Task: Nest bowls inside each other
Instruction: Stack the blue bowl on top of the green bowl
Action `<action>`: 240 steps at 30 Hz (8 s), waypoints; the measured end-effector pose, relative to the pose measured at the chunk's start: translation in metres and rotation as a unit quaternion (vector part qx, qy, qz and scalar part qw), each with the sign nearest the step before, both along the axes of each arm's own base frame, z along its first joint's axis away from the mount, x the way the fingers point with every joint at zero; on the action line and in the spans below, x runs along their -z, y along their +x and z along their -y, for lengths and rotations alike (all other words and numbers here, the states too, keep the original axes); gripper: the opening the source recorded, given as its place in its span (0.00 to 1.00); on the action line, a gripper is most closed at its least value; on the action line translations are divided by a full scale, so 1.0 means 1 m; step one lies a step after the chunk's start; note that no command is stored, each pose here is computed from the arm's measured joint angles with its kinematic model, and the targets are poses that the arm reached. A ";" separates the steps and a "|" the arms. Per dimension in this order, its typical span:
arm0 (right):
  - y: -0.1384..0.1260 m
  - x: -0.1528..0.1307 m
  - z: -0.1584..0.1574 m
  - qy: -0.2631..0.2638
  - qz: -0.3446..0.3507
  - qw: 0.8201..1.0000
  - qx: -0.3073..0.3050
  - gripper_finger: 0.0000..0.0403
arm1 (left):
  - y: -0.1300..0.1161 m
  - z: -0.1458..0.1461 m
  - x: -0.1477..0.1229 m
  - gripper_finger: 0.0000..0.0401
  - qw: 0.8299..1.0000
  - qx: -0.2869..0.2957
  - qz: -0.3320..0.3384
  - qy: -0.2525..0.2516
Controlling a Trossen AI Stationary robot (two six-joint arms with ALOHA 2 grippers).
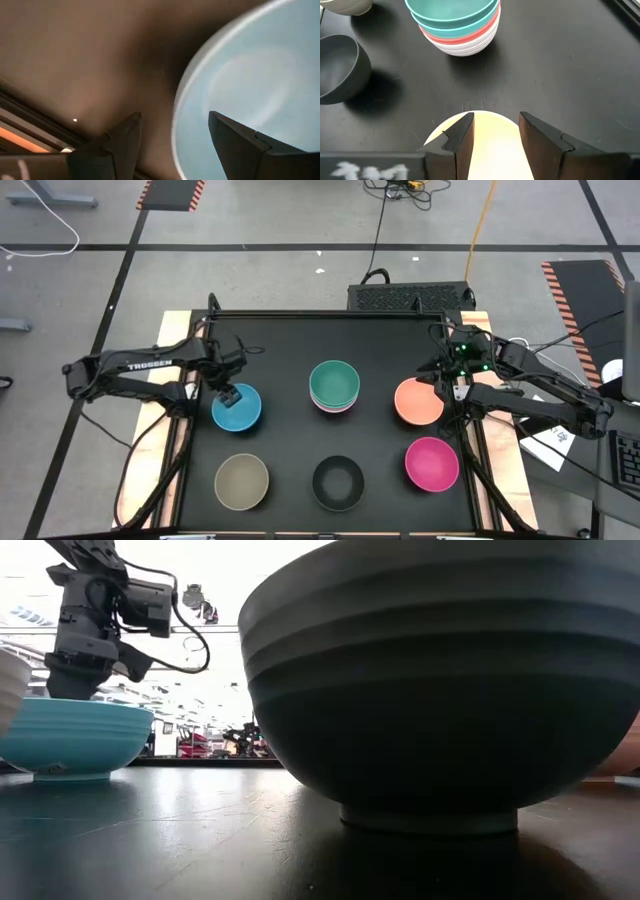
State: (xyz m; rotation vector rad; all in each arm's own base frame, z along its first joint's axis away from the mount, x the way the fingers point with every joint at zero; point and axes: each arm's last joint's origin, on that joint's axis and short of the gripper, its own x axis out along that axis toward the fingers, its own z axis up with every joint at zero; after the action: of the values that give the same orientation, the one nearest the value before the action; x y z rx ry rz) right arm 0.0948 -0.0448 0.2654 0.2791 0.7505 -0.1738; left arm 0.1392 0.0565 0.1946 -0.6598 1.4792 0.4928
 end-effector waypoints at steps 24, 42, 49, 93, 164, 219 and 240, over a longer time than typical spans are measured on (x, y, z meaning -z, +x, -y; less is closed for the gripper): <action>0.000 0.000 0.000 0.000 0.000 1.000 0.000 0.36 | 0.004 -0.001 0.000 0.03 1.000 0.006 0.019 0.002; 0.000 0.000 0.000 0.000 0.000 1.000 0.000 0.36 | 0.049 -0.019 -0.096 0.02 0.975 0.075 0.191 0.082; 0.000 0.000 0.000 0.000 0.000 1.000 0.000 0.36 | 0.098 -0.029 -0.128 0.01 0.968 0.136 0.193 0.089; 0.000 0.000 0.000 -0.001 0.000 1.000 -0.001 0.36 | 0.247 -0.089 -0.166 0.01 0.934 0.281 0.208 0.073; 0.007 0.004 0.004 0.010 -0.020 1.000 -0.003 0.36 | 0.294 -0.052 -0.075 0.01 0.930 0.361 0.068 -0.010; 0.007 0.004 0.004 0.010 -0.020 1.000 -0.002 0.36 | 0.295 -0.032 -0.059 0.01 0.932 0.363 0.019 -0.006; 0.007 0.004 0.004 0.010 -0.020 1.000 -0.002 0.36 | 0.300 -0.015 -0.058 0.08 0.928 0.371 0.003 0.034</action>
State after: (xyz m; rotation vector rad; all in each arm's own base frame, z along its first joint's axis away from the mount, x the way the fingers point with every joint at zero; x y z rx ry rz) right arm 0.1013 -0.0486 0.2616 0.2938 0.7923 -0.1681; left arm 0.4394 0.0717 0.2522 -0.0141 1.5682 -0.0487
